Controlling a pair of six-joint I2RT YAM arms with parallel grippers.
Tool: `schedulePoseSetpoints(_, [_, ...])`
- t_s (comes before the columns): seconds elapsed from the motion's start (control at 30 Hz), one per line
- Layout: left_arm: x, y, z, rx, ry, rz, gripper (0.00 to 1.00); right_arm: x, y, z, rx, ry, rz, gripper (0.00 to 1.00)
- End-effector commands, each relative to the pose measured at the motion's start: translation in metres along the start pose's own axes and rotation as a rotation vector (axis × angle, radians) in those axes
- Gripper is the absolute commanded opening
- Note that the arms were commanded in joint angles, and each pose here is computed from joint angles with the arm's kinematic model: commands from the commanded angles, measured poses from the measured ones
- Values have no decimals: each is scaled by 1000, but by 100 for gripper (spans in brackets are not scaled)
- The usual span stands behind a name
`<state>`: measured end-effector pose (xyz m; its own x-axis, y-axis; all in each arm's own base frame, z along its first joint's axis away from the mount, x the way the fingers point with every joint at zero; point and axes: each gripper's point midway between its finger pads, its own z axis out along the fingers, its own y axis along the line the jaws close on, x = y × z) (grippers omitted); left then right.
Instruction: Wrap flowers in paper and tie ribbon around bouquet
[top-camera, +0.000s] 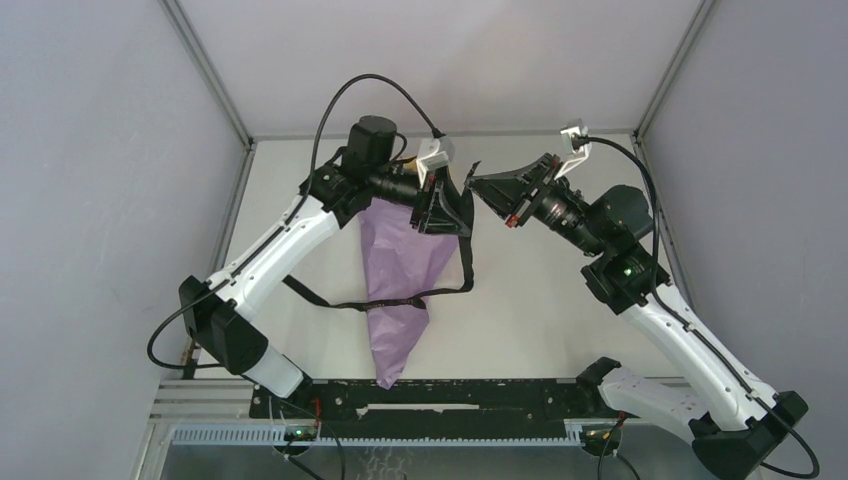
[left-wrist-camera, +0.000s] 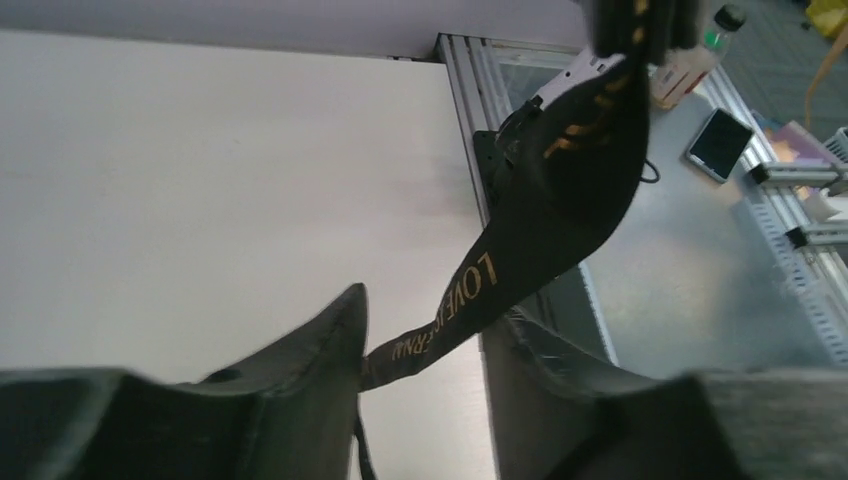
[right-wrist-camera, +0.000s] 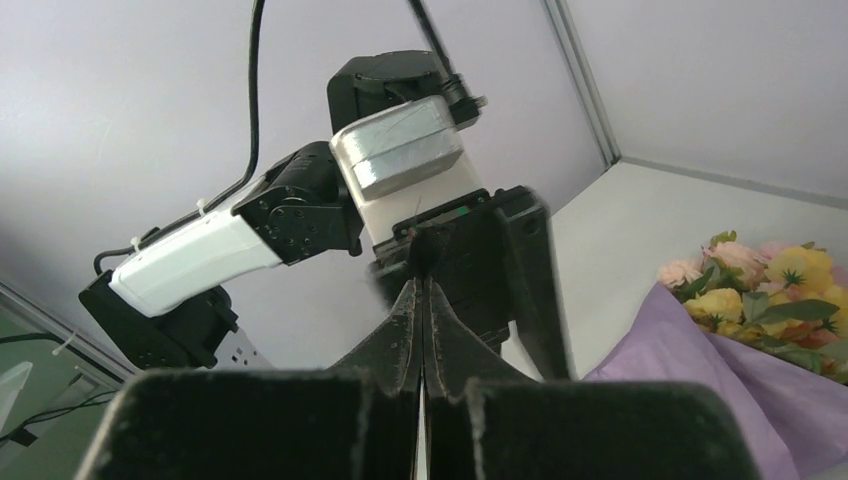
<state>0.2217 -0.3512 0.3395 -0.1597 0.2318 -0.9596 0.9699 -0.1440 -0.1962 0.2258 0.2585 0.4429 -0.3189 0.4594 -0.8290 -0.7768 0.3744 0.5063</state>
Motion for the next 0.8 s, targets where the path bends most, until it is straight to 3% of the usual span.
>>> schedulePoseSetpoints(0.0, [-33, -20, 2, 69, -58, 45, 28, -19, 17, -5, -37, -44, -61, 0])
schedulePoseSetpoints(0.03, [-33, -20, 2, 66, -58, 40, 8, -16, 16, -6, -38, -30, -64, 0])
schedulePoseSetpoints(0.07, [-34, -20, 1, 60, -59, 32, 1, -13, 15, -7, -39, -16, -69, 0])
schedulePoseSetpoints(0.1, [-33, -20, 0, 53, -57, 24, 0, -10, 13, -10, -37, 5, -75, 4])
schedulePoseSetpoints(0.17, [-30, -19, -3, 21, -51, 14, 0, -3, 2, -19, -16, 57, -111, 44])
schedulePoseSetpoints(0.2, [-28, -17, -5, 5, -49, 15, 0, 6, -5, -25, -5, 102, -137, 58])
schedulePoseSetpoints(0.3, [-26, -13, -11, -38, -46, 28, 0, 39, -40, -43, 51, 236, -153, 86])
schedulePoseSetpoints(0.37, [-23, -8, -14, -61, -38, 25, 0, 66, -61, -53, 61, 307, -130, 98])
schedulePoseSetpoints(0.53, [-15, -5, -18, -93, -20, 27, 0, 126, -88, -62, 13, 382, -165, 99])
schedulePoseSetpoints(0.63, [-11, -5, -18, -94, -13, 18, 0, 141, -81, -49, -64, 379, -224, 97])
schedulePoseSetpoints(0.77, [-6, -5, -18, -93, -3, 11, 0, 148, -95, -26, -40, 353, -241, 93])
